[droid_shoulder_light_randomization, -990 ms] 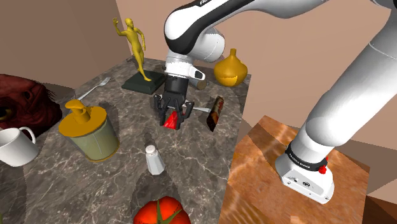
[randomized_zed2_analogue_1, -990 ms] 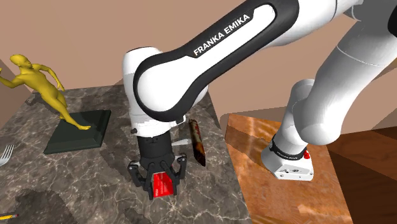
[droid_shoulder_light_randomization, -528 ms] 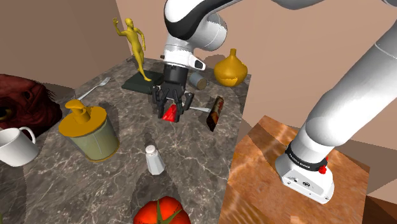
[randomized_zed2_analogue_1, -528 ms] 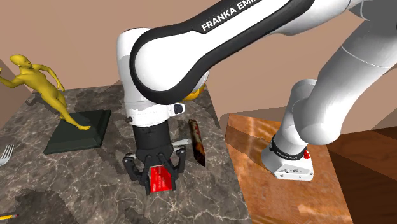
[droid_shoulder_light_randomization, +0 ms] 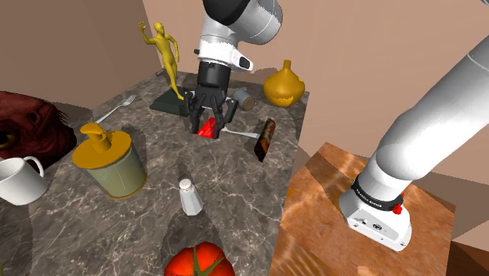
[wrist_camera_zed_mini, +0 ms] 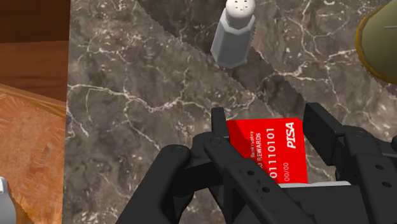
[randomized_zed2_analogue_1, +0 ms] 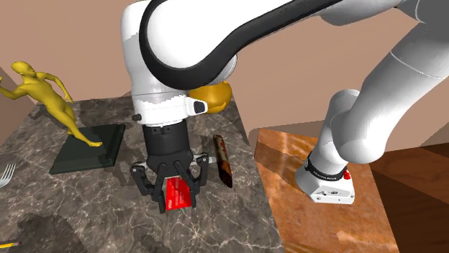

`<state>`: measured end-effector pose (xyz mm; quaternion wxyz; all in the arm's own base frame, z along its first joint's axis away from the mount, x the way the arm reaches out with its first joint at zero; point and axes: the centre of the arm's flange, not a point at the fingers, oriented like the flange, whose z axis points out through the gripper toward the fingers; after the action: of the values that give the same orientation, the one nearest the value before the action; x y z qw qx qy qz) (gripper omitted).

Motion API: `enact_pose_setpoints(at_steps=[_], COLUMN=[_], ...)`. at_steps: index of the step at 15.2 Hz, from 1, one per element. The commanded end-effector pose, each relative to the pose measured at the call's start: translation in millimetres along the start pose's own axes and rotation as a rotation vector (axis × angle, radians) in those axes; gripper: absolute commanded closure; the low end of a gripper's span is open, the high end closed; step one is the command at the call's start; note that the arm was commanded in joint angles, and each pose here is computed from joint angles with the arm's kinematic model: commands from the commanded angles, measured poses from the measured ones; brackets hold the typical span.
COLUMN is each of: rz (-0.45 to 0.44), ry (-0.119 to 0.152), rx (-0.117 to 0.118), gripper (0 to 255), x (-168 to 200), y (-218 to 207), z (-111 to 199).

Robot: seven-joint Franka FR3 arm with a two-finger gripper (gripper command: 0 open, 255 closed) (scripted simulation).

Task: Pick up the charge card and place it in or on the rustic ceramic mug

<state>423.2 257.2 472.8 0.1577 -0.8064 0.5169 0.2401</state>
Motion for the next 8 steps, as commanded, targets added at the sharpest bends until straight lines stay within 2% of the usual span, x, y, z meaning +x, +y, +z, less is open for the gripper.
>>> enact_pose_setpoints(at_steps=[1, 8], rz=[0.0, 0.0], ry=[0.0, 0.0], rx=[0.0, 0.0], gripper=[255, 255], x=[-4.5, 71.0], y=[0.4, -3.0], z=[-6.8, -60.0])
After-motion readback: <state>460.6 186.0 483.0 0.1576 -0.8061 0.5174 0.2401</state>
